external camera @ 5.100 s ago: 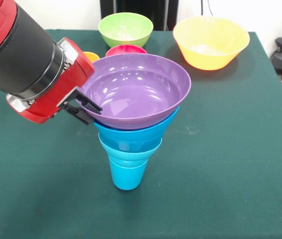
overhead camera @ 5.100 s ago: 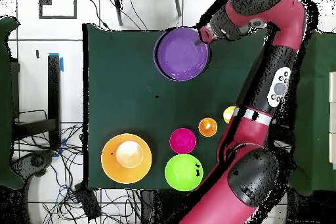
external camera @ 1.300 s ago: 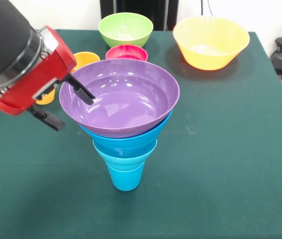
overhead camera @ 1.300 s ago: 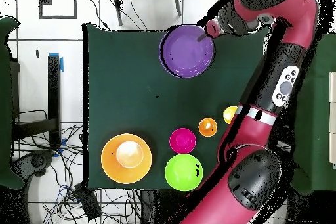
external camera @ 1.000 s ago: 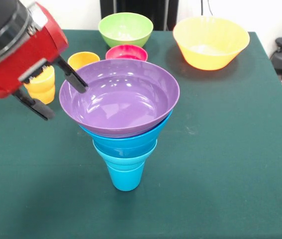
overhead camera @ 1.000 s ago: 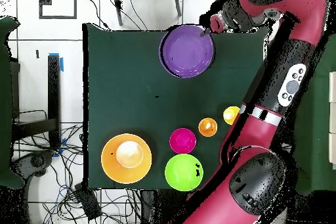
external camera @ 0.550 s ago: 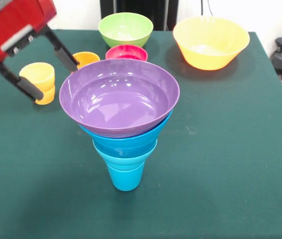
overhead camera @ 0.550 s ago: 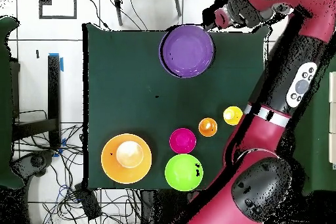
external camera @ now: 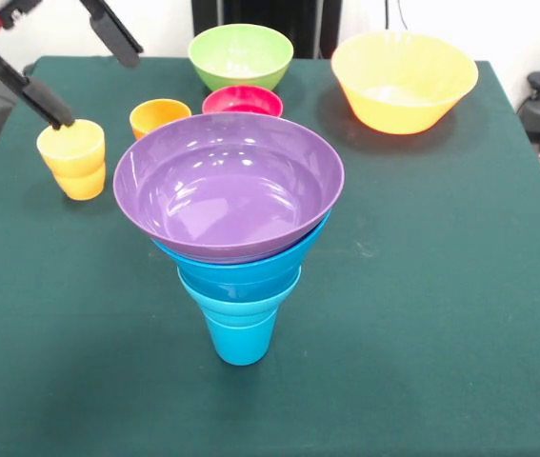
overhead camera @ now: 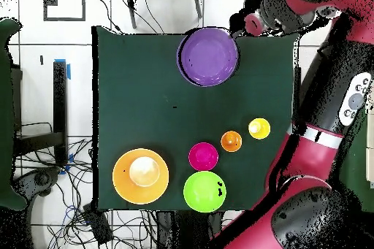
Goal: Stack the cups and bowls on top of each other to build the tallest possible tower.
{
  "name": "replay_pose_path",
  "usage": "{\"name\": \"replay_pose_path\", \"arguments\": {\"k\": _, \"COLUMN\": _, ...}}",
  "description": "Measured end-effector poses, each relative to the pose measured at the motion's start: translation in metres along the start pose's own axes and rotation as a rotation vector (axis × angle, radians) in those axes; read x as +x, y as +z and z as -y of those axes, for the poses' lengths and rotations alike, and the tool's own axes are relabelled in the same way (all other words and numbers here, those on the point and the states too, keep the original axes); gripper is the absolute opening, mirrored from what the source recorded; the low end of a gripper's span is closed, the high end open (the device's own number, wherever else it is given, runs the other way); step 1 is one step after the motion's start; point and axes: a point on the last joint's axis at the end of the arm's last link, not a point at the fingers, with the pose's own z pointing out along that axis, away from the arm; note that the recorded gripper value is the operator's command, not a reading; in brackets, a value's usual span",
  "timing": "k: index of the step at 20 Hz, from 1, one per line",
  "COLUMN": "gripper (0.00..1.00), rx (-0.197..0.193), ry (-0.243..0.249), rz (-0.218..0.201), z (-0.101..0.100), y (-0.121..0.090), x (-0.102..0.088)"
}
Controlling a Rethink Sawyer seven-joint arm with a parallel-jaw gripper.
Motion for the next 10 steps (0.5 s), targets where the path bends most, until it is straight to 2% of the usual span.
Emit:
{"name": "replay_pose_path", "arguments": {"k": 6, "gripper": 1.00, "rx": 0.049, "ry": -0.050, "rz": 0.012, "z": -0.003, "y": -0.008, "x": 0.019}}
{"name": "replay_pose_path", "arguments": {"k": 7, "gripper": 1.00, "rx": 0.077, "ry": -0.065, "rz": 0.026, "z": -0.001, "y": -0.009, "x": 0.027}}
{"name": "replay_pose_path", "arguments": {"k": 9, "gripper": 1.00, "rx": 0.094, "ry": -0.072, "rz": 0.037, "z": 0.000, "y": -0.009, "x": 0.031}}
{"name": "replay_pose_path", "arguments": {"k": 10, "gripper": 1.00, "rx": 0.115, "ry": -0.077, "rz": 0.052, "z": 0.001, "y": -0.010, "x": 0.038}}
